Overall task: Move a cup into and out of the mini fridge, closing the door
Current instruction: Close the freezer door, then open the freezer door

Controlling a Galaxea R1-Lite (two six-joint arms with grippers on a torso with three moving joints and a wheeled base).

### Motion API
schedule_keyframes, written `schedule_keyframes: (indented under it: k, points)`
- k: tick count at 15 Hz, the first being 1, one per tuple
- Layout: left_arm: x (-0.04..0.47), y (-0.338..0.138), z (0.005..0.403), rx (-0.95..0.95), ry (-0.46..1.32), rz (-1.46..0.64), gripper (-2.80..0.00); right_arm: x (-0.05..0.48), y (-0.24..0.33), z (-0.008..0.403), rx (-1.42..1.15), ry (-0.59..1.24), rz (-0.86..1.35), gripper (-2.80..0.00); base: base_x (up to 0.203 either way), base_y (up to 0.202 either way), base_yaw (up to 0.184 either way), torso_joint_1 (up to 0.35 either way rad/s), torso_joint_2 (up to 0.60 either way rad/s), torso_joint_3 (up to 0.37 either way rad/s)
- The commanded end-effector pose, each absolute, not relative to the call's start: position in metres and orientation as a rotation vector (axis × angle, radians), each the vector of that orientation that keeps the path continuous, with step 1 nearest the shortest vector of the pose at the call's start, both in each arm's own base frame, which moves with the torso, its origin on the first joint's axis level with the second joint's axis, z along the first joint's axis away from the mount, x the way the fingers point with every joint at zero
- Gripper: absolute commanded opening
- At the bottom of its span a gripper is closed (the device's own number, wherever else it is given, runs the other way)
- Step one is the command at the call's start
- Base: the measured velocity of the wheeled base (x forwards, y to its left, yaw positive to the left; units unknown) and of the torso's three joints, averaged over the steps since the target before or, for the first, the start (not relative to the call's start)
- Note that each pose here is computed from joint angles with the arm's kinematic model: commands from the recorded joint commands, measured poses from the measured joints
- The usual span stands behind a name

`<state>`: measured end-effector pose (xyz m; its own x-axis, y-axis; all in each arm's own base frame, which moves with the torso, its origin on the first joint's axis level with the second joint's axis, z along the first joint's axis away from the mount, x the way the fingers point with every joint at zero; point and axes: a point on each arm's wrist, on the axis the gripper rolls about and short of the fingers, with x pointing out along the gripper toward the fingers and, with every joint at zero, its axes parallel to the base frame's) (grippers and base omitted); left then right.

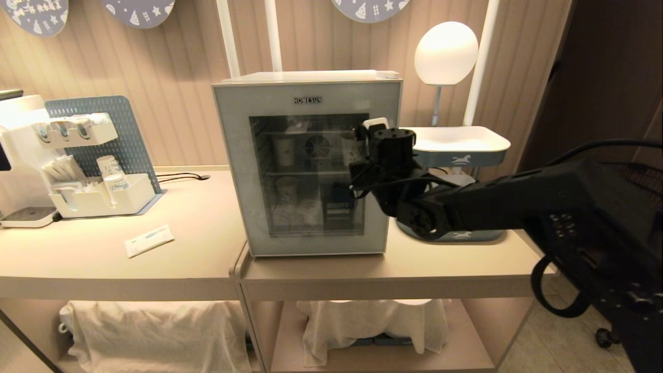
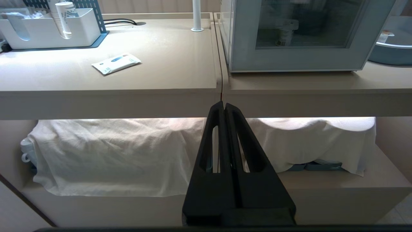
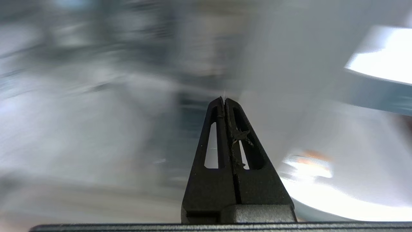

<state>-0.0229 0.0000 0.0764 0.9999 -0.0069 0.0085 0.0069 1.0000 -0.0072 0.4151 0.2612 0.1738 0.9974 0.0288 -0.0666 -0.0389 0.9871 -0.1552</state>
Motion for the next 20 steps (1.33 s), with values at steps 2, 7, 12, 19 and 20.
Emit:
schedule_keyframes:
  k: [2, 7, 12, 19, 20]
  points:
    - [-0.023, 0.000, 0.076, -0.008, -0.008, -0.006, -2.80, 0.356, 0.203, 0.260, -0.112, -0.053, -0.108, -2.80, 0.000, 0.000, 0.000, 0.000, 0.00, 0.000]
    - [-0.023, 0.000, 0.077, -0.008, -0.009, -0.006, -2.80, 0.197, 0.054, 0.346, 0.006, -0.242, -0.514, -2.80, 0.000, 0.000, 0.000, 0.000, 0.00, 0.000]
    - [-0.023, 0.000, 0.077, -0.008, -0.009, -0.006, -2.80, 0.036, -0.016, 0.275, -0.012, -0.326, -0.871, -2.80, 0.000, 0.000, 0.000, 0.000, 0.00, 0.000]
    - [-0.023, 0.000, 0.077, -0.008, -0.009, -0.006, -2.80, -0.020, -0.005, 0.154, 0.116, -0.311, -0.235, -2.80, 0.000, 0.000, 0.000, 0.000, 0.00, 0.000]
    - [-0.023, 0.000, 0.077, -0.008, -0.008, -0.006, -2.80, -0.028, -0.004, 0.139, 0.123, -0.307, -0.183, -2.80, 0.000, 0.000, 0.000, 0.000, 0.00, 0.000]
